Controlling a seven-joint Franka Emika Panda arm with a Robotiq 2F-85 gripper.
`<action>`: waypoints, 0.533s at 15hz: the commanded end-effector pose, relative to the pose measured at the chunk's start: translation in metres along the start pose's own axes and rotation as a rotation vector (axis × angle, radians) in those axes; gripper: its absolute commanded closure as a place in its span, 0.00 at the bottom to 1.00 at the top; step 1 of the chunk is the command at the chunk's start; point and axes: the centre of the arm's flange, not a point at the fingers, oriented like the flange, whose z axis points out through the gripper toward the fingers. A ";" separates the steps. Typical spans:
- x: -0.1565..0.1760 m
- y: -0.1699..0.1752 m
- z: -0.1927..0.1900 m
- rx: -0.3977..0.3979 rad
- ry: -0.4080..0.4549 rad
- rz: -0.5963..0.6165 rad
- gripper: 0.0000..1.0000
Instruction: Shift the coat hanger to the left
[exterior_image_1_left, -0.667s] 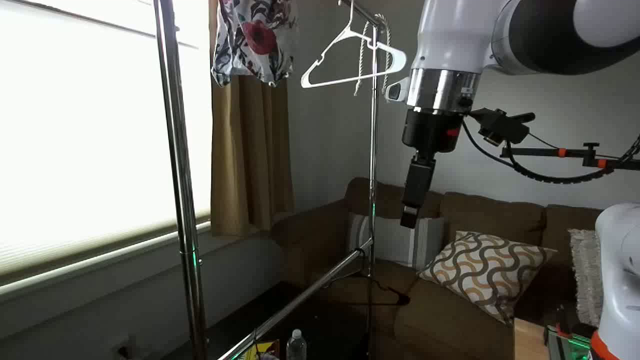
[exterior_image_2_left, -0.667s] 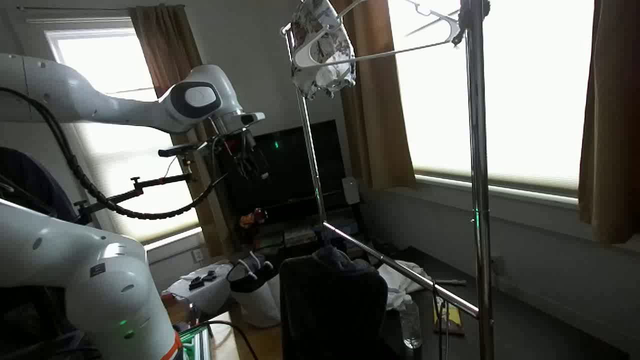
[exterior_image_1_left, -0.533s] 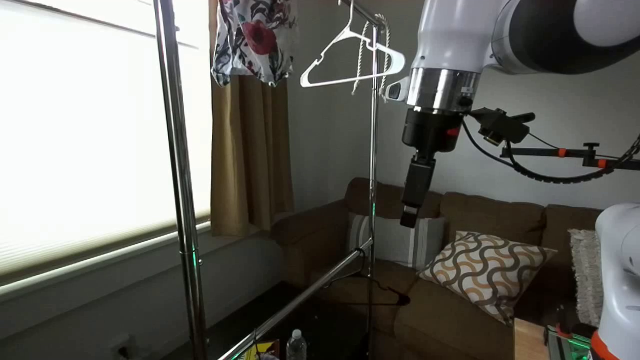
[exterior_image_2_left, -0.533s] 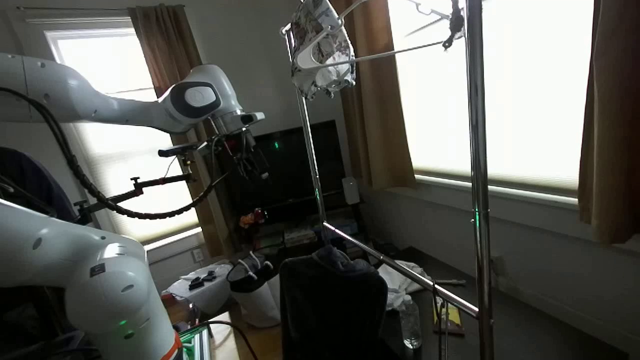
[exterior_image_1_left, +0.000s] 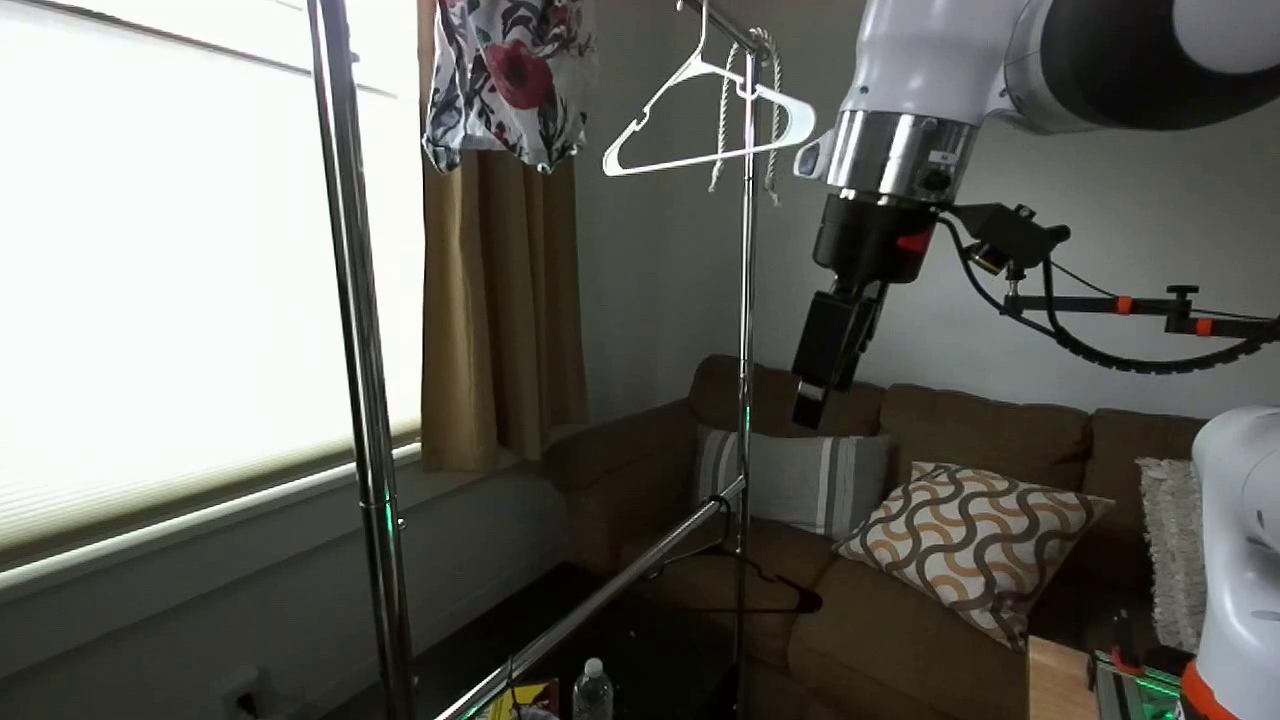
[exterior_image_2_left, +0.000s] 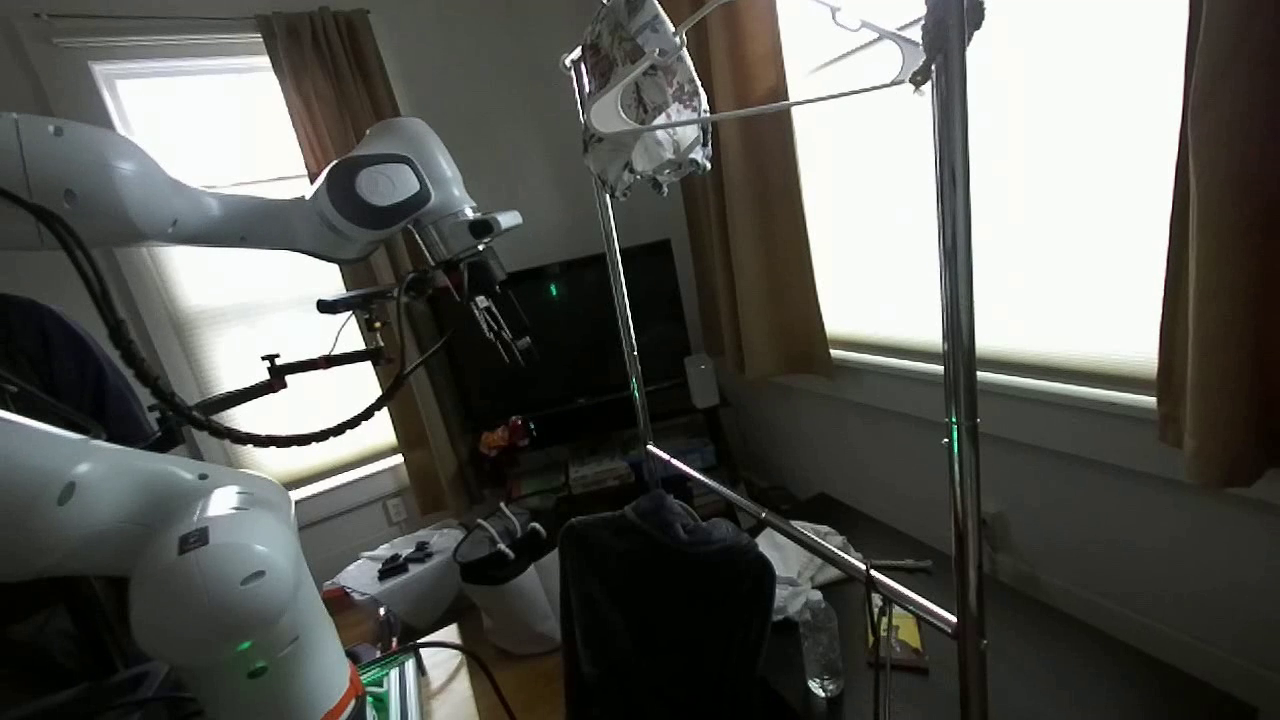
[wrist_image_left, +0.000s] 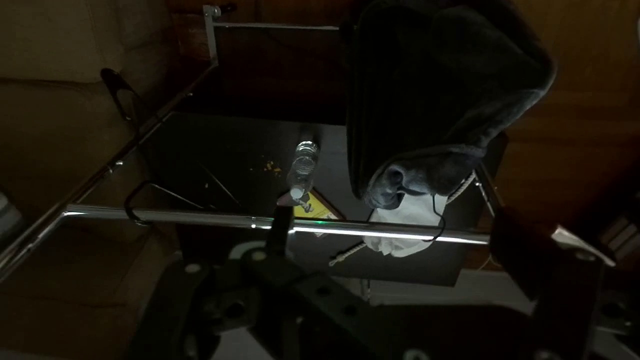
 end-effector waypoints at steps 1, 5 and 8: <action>-0.052 0.034 -0.019 -0.009 0.076 0.181 0.00; -0.077 0.085 -0.043 -0.087 0.172 0.329 0.00; -0.062 0.086 -0.050 -0.082 0.156 0.329 0.00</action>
